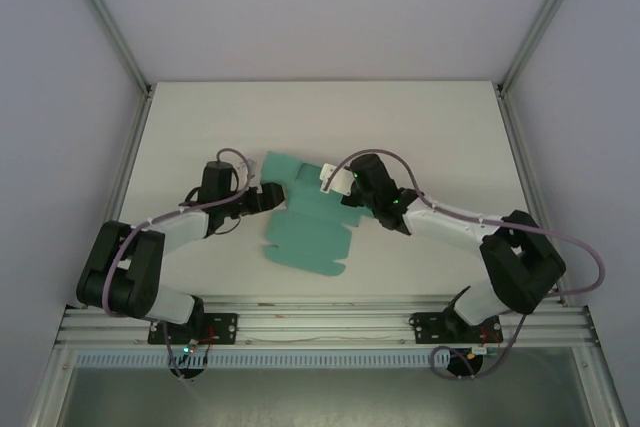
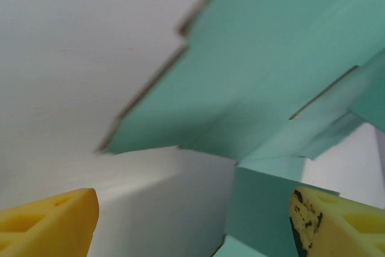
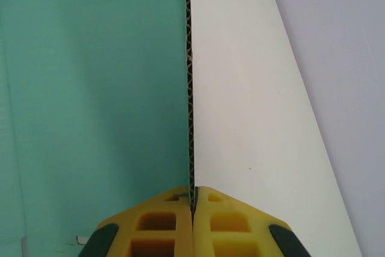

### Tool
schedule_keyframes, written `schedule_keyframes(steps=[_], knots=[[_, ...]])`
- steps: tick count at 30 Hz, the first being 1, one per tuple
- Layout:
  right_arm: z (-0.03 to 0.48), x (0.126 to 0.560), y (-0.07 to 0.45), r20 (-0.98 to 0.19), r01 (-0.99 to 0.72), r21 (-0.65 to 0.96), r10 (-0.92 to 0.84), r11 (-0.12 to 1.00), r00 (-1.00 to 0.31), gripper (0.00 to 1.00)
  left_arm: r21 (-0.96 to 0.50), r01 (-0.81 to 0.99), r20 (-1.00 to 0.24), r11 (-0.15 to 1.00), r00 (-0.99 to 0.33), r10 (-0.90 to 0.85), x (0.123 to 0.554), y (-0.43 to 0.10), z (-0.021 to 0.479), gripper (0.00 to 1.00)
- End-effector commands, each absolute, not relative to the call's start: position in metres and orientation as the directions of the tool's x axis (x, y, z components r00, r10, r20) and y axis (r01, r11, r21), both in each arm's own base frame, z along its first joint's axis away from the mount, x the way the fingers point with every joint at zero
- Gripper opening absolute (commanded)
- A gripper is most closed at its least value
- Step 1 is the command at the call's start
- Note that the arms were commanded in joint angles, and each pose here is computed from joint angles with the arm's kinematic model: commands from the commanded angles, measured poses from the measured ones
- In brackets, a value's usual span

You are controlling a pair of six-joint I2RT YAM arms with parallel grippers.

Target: Assemble paper box

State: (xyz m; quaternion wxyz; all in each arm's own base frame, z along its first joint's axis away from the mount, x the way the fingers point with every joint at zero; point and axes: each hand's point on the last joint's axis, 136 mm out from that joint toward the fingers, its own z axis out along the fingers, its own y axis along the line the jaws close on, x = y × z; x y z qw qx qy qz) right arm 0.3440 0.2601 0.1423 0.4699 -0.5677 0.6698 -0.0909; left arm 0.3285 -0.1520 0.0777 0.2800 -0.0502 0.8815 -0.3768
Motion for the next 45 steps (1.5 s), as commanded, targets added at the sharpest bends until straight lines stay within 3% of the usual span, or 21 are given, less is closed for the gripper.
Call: schedule_keyframes(steps=[1,11,17,28,32,40,45], knots=[[0.163,0.342,0.264,-0.615,-0.671,-0.622,-0.783,0.404,0.099,0.00,-0.731,0.266,-0.519,0.629,-0.814,-0.259,0.327,-0.175,0.100,0.78],[0.186,0.335,0.262,-0.716,-0.697,-0.552,-0.688,0.458,0.115,0.00,-0.764,0.347,-0.545,0.543,-0.797,-0.258,0.326,-0.193,0.113,0.50],[0.191,0.332,0.261,-0.730,-0.702,-0.542,-0.673,0.462,0.121,0.00,-0.783,0.357,-0.542,0.510,-0.794,-0.276,0.328,-0.197,0.122,0.23],[0.184,0.331,0.264,-0.706,-0.718,-0.553,-0.695,0.424,0.134,0.00,-0.780,0.271,-0.503,0.565,-0.808,-0.307,0.339,-0.193,0.116,0.00],[0.177,0.332,0.264,-0.662,-0.721,-0.578,-0.736,0.382,0.142,0.00,-0.745,0.136,-0.445,0.653,-0.831,-0.334,0.346,-0.184,0.096,0.00],[0.158,0.336,0.268,-0.516,-0.678,-0.680,-0.839,0.278,0.174,0.00,-0.720,-0.045,-0.340,0.693,-0.848,-0.408,0.352,-0.176,0.068,0.00],[0.147,0.335,0.274,-0.421,-0.645,-0.736,-0.884,0.203,0.203,0.00,-0.745,-0.103,-0.252,0.659,-0.871,-0.421,0.353,-0.183,0.049,0.00]])
